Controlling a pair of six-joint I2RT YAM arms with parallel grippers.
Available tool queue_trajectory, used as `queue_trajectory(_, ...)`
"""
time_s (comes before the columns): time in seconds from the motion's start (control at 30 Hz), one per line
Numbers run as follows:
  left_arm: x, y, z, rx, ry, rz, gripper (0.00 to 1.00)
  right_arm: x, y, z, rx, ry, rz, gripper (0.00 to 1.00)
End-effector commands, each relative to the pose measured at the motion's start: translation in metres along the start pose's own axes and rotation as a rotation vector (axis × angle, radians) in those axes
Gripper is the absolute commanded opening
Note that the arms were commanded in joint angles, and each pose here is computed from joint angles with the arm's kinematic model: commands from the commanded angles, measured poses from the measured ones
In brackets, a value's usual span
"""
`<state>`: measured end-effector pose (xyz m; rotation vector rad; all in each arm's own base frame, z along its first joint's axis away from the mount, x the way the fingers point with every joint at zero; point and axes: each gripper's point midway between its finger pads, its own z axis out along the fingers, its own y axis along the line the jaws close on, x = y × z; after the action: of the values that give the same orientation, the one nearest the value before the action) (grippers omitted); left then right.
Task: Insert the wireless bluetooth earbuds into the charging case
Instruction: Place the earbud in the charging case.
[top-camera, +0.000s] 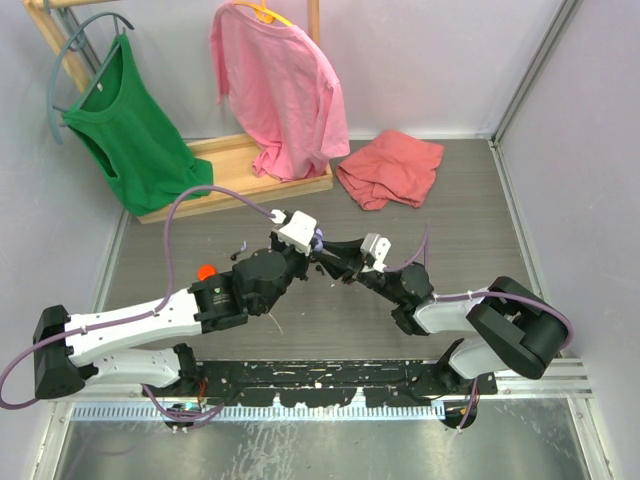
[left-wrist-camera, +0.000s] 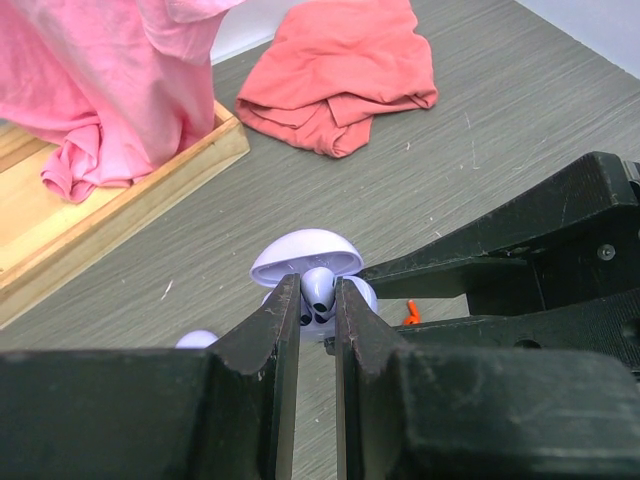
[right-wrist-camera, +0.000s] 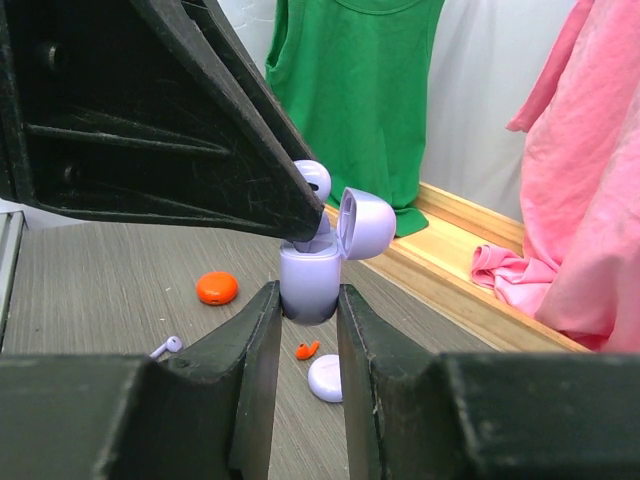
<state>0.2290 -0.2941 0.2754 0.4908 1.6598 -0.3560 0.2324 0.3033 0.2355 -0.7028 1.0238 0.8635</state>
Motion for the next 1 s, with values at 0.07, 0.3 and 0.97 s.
queue_trajectory(0.07,-0.008,0.005,-0.004,-0.039,-0.036,-0.022,0.09,-0.045,-0.007,0.004,0.041,-0.156,-0.051,0.01)
queue_trajectory(0.3,-0.007,0.006,-0.005,-0.039,-0.029,-0.016,0.1,-0.045,-0.009,0.004,0.047,-0.16,-0.052,0.01)
queue_trajectory(0.97,-0.009,-0.002,-0.01,-0.015,-0.002,-0.145,0.43,-0.045,-0.01,0.001,0.059,-0.169,-0.042,0.01)
